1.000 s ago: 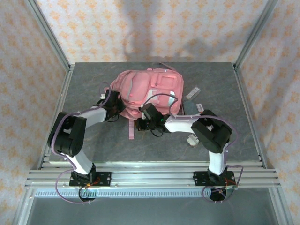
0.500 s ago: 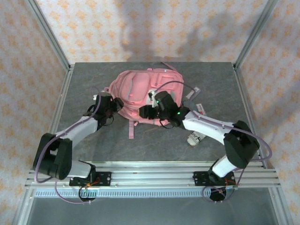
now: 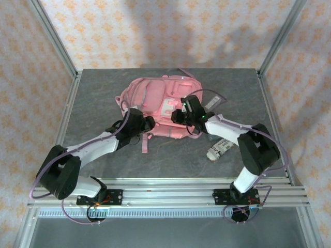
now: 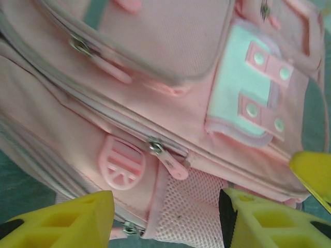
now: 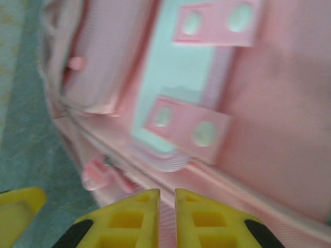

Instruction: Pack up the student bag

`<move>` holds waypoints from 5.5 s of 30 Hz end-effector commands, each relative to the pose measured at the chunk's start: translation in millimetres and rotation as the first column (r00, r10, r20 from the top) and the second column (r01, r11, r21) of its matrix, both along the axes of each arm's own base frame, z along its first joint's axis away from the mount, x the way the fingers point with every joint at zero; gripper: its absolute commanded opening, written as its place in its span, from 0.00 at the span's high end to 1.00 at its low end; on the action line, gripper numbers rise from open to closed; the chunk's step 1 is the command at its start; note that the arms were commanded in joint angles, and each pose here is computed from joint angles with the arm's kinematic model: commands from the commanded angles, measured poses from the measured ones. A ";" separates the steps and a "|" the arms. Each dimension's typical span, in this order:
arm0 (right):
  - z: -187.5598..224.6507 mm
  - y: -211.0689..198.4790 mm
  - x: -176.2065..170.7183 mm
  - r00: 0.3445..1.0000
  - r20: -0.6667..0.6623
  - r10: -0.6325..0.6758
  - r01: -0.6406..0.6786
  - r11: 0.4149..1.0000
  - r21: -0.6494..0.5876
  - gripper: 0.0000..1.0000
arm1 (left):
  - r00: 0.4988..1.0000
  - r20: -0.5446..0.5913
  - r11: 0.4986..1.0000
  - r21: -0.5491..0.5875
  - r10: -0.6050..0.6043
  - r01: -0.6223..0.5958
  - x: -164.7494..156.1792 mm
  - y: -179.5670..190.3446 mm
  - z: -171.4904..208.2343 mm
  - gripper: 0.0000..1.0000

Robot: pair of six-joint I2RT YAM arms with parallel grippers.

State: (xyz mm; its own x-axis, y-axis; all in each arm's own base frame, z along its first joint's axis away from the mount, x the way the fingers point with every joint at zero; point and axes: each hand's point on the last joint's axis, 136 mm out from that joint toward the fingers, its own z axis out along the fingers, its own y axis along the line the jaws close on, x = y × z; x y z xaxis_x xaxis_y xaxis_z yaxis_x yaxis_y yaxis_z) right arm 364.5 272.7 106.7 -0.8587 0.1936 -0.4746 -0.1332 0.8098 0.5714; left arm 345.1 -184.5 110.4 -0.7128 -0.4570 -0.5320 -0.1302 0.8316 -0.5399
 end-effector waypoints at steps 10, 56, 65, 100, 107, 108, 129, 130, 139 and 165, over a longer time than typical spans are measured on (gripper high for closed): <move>-61.8 -24.4 -3.5 0.984 -0.145 -0.101 0.108 0.994 0.036 0.91 | 1.000 -0.024 0.982 0.191 -0.004 0.008 16.4 -32.3 -25.1 0.37; -69.9 -36.0 -17.0 0.977 -0.168 -0.133 0.143 0.988 0.050 0.87 | 0.995 -0.061 0.915 0.400 0.078 -0.047 40.9 -10.7 -65.9 0.69; -75.2 -35.7 -20.1 0.974 -0.183 -0.131 0.143 0.988 0.055 0.87 | 0.997 -0.060 0.902 0.431 0.050 -0.020 56.1 -20.5 -66.9 0.73; -35.9 -49.1 35.5 0.986 -0.087 -0.142 0.138 0.989 -0.051 0.86 | 0.979 -0.174 0.866 0.469 -0.103 0.174 19.6 0.1 -40.6 1.00; -41.9 -50.0 24.0 0.986 -0.101 -0.136 0.134 0.991 -0.026 0.86 | 0.972 -0.214 0.844 0.498 -0.101 0.198 23.5 -0.8 -64.4 1.00; -43.1 -49.9 22.9 0.985 -0.104 -0.135 0.134 0.991 -0.024 0.86 | 0.972 -0.211 0.844 0.500 -0.099 0.194 24.5 -0.5 -64.2 1.00; -45.7 -48.7 17.7 0.984 -0.113 -0.136 0.138 0.990 0.006 0.86 | 0.962 -0.248 0.786 0.569 -0.117 0.242 36.4 0.2 -73.7 0.71; -45.1 -48.5 17.5 0.984 -0.113 -0.136 0.138 0.990 0.009 0.86 | 0.959 -0.257 0.780 0.575 -0.115 0.248 35.8 2.0 -77.2 0.73; -42.1 -50.1 14.1 0.985 -0.108 -0.137 0.139 0.990 0.014 0.86 | 0.941 -0.319 0.789 0.547 -0.111 0.279 34.2 11.2 -108.7 0.96; -6.1 28.6 -19.9 0.979 -0.202 -0.030 0.102 0.929 0.357 0.51 | 0.930 -0.197 0.884 0.299 -0.312 0.359 8.6 -62.6 -41.8 1.00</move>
State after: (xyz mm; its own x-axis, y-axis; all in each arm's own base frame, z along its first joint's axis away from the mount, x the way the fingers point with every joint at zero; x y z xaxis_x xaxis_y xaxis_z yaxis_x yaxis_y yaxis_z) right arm 332.0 290.5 91.3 -0.9170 0.3253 -0.2310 0.0239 0.6226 0.7822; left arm 366.7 -233.1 58.0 -0.8644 0.0115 -0.5027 0.1103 0.9797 -0.1672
